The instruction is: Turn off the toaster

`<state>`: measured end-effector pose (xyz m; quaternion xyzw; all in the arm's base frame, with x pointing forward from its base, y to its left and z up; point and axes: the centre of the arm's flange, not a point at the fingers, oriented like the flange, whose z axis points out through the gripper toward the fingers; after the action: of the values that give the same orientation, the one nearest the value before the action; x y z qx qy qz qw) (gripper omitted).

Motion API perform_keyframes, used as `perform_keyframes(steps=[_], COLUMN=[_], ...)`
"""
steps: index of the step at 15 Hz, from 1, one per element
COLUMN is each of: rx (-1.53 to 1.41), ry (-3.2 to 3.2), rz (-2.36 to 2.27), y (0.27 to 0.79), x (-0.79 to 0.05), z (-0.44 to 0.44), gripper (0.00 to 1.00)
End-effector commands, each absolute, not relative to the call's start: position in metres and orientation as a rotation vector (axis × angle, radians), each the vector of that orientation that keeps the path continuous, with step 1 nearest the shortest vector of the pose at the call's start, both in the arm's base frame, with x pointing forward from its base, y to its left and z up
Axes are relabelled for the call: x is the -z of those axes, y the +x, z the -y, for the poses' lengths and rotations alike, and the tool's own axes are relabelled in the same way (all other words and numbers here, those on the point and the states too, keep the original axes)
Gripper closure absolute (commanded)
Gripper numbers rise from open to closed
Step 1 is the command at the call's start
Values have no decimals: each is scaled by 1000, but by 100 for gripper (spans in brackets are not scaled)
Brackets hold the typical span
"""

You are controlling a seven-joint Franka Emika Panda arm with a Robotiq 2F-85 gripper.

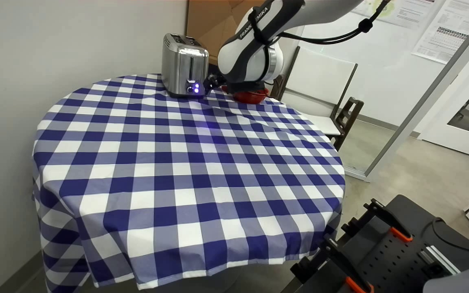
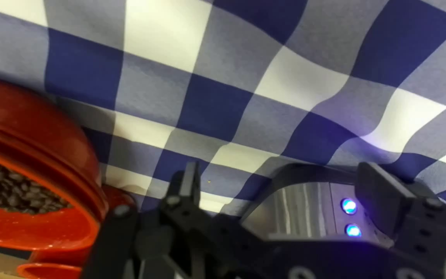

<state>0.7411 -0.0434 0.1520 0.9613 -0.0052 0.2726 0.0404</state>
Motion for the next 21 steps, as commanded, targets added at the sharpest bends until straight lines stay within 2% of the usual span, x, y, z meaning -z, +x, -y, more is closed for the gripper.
perform_keyframes(steps=[1, 21], rx=[-899, -944], ry=[2914, 2894], rz=[49, 101], y=[766, 784], x=[-144, -131], z=[37, 25], gripper=[0, 0])
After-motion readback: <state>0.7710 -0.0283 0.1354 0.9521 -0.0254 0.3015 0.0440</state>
